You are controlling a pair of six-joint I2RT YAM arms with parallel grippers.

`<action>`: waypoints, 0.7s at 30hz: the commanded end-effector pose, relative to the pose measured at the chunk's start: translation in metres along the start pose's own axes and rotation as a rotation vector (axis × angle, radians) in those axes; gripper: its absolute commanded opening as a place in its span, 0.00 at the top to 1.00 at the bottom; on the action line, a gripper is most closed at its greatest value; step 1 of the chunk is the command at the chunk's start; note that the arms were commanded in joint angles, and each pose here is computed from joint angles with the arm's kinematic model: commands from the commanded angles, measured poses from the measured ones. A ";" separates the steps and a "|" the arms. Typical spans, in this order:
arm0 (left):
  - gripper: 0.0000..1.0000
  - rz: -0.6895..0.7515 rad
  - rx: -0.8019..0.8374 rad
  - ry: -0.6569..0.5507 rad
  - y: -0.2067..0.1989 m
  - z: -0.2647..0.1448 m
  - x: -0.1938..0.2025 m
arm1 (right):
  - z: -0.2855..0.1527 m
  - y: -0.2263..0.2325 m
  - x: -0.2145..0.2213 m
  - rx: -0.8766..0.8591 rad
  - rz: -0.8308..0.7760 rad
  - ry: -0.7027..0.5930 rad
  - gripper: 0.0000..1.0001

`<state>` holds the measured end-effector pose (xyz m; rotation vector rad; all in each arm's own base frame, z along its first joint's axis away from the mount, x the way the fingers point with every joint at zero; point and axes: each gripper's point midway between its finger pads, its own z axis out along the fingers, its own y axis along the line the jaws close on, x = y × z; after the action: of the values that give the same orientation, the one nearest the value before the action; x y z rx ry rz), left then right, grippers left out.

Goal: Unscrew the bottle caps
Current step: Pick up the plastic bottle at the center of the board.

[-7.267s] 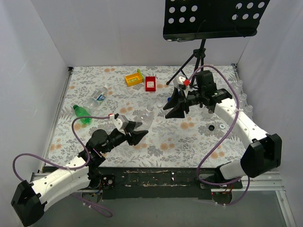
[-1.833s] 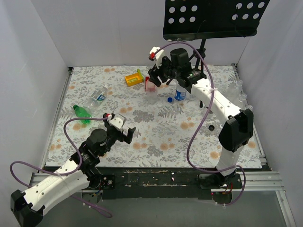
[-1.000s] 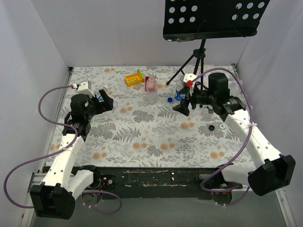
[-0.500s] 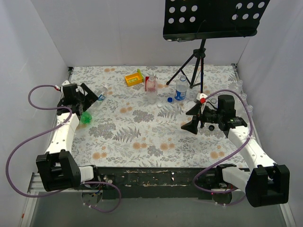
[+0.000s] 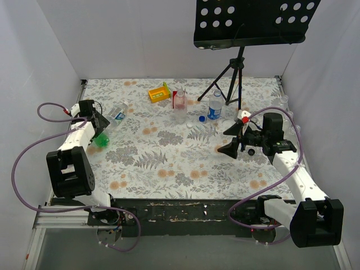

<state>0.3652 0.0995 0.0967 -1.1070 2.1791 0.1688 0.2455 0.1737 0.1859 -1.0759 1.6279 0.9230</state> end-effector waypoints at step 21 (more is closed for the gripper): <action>0.32 -0.009 -0.158 0.065 0.022 0.048 0.014 | -0.002 0.001 -0.006 -0.010 -0.041 -0.020 0.03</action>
<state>0.3599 0.1118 0.0358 -1.1959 2.3148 0.2878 0.2459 0.1734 0.1859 -1.0814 1.6223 0.9175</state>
